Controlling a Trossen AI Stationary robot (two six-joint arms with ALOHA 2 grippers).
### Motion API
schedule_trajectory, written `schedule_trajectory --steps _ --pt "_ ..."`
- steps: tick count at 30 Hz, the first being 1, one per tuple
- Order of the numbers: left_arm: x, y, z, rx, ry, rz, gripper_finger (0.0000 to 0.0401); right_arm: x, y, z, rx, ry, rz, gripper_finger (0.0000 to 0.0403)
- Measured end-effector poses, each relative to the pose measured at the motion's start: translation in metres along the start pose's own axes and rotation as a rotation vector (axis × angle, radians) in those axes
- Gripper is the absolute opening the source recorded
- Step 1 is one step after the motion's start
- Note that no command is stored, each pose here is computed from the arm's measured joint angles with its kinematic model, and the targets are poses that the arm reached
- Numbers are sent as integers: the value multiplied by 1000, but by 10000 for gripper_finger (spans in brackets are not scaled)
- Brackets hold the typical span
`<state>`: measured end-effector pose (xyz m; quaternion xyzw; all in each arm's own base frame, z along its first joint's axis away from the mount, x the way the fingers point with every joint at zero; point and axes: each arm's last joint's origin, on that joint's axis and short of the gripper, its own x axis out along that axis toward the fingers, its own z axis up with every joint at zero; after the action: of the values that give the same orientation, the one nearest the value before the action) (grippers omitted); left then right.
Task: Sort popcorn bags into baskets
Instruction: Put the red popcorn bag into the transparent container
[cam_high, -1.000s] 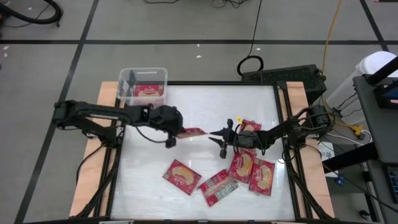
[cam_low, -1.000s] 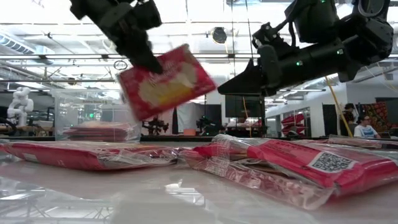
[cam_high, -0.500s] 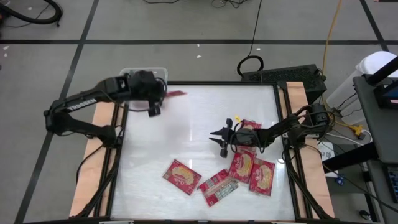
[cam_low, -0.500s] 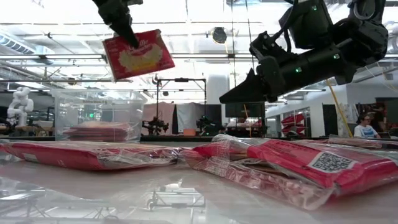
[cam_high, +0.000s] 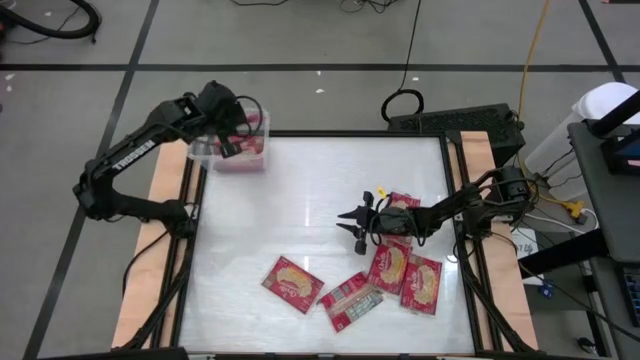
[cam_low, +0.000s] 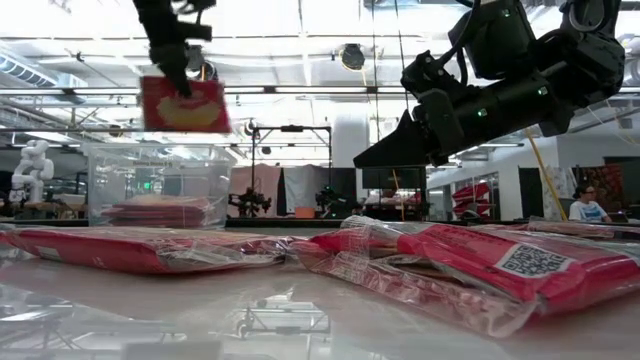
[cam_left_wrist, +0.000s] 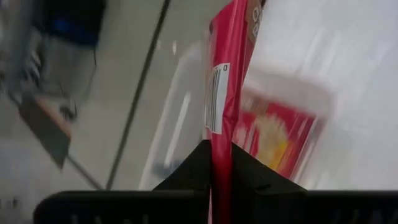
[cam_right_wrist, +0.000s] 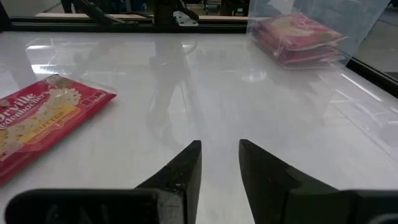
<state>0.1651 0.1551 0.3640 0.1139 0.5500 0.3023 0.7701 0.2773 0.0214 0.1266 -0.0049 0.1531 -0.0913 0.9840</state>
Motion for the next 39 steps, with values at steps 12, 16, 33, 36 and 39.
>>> schedule_trajectory --steps 12,16,33,36,39 --pt "51 11 -11 12 181 -252 38 0 0 0 17 1 1 102" --pt "71 13 -13 17 251 -298 48 0 0 0 15 1 1 102" --pt "101 11 -1 -143 324 -188 18 0 0 0 6 2 -1 102" --pt "100 3 3 -176 329 -176 6 0 0 -1 3 14 -2 102" --pt "100 -12 11 -214 308 -175 6 0 0 -4 11 38 -10 102"
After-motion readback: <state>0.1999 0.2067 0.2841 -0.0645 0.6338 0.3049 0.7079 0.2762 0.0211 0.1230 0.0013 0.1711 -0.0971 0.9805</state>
